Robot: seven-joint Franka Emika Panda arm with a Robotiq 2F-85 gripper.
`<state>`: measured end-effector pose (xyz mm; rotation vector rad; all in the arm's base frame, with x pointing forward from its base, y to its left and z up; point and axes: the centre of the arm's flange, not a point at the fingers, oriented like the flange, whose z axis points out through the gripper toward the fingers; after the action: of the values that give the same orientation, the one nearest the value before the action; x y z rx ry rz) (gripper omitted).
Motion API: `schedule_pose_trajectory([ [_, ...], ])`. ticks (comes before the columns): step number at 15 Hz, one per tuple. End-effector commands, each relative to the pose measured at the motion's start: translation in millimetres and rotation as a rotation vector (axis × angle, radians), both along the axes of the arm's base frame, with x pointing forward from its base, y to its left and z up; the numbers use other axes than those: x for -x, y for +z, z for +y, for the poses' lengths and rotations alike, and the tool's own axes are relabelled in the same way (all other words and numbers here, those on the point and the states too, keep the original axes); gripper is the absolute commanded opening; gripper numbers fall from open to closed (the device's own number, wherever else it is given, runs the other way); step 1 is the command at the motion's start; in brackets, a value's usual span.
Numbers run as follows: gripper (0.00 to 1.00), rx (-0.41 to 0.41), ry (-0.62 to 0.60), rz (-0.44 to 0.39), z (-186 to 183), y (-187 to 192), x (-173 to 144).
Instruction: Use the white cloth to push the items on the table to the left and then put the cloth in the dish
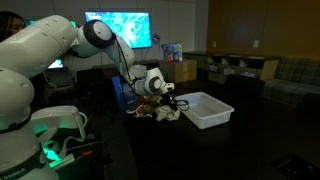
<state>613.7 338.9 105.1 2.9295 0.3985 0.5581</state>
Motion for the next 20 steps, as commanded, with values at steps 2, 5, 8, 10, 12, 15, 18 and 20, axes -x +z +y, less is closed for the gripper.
schedule_pose_trajectory([
  [2, 0.0, 0.098, -0.075, -0.024, -72.1, 23.1, 52.4],
  [5, 0.0, 0.168, -0.129, -0.022, -104.7, 30.8, 74.6],
  [8, 0.0, 0.227, -0.159, -0.005, -125.2, 38.0, 102.6],
  [10, 0.0, 0.255, -0.144, 0.02, -124.4, 35.7, 121.6],
  [12, 0.0, 0.261, -0.099, 0.058, -110.2, 30.6, 142.4],
  [15, 0.0, 0.258, -0.021, 0.092, -74.2, 14.3, 163.2],
  [18, 0.0, 0.245, 0.056, 0.106, -34.1, 1.4, 172.6],
  [20, 0.0, 0.221, 0.106, 0.12, -7.1, -7.3, 175.3],
])
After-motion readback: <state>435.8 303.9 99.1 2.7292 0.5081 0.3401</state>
